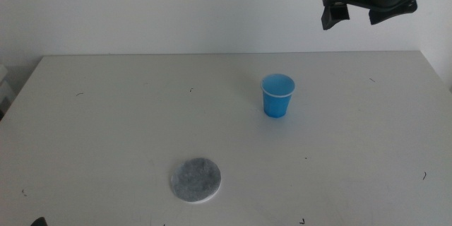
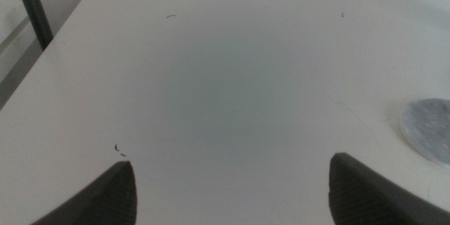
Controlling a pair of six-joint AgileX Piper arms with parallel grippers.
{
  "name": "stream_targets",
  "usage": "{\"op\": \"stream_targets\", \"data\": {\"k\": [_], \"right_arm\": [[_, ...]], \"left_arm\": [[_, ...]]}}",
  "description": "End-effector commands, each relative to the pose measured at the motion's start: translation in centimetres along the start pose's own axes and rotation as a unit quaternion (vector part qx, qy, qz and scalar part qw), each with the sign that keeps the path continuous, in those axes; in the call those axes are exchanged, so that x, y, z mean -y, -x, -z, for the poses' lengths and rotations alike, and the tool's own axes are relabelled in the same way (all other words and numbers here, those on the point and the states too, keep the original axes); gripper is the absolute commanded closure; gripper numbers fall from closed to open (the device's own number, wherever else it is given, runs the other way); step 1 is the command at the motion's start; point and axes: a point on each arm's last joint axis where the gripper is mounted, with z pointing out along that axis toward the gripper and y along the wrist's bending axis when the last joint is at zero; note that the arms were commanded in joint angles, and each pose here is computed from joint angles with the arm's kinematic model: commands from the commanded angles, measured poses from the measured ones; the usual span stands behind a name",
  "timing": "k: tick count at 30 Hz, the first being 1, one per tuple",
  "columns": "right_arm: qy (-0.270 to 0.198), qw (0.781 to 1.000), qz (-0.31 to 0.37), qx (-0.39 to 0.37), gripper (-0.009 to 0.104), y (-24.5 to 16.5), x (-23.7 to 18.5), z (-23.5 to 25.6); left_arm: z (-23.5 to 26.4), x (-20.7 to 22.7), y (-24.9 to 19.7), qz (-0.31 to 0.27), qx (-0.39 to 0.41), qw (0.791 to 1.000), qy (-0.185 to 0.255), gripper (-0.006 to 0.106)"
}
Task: Place an empty cup on a cup mat.
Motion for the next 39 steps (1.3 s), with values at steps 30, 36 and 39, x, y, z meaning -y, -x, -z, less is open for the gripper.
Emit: {"op": "stream_targets", "data": {"k": [30,36,39], "right_arm": [[0.002,0.992,-0.087,-0.092,0.034,2.1,-2.5,-15.7],[0.002,0.991,-0.086,-0.108,0.041,1.4,-2.9,-17.6],[-0.001,0.989,-0.086,-0.118,0.045,1.0,-2.9,-18.6]], "left_arm": [[0.1,0.1,0.8,0.005,0.038,0.999,-0.005,-0.005],[0.1,0.1,0.8,0.005,0.038,0.999,-0.005,-0.005],[0.1,0.1,0.8,0.005,0.038,0.999,-0.005,-0.005]]}}
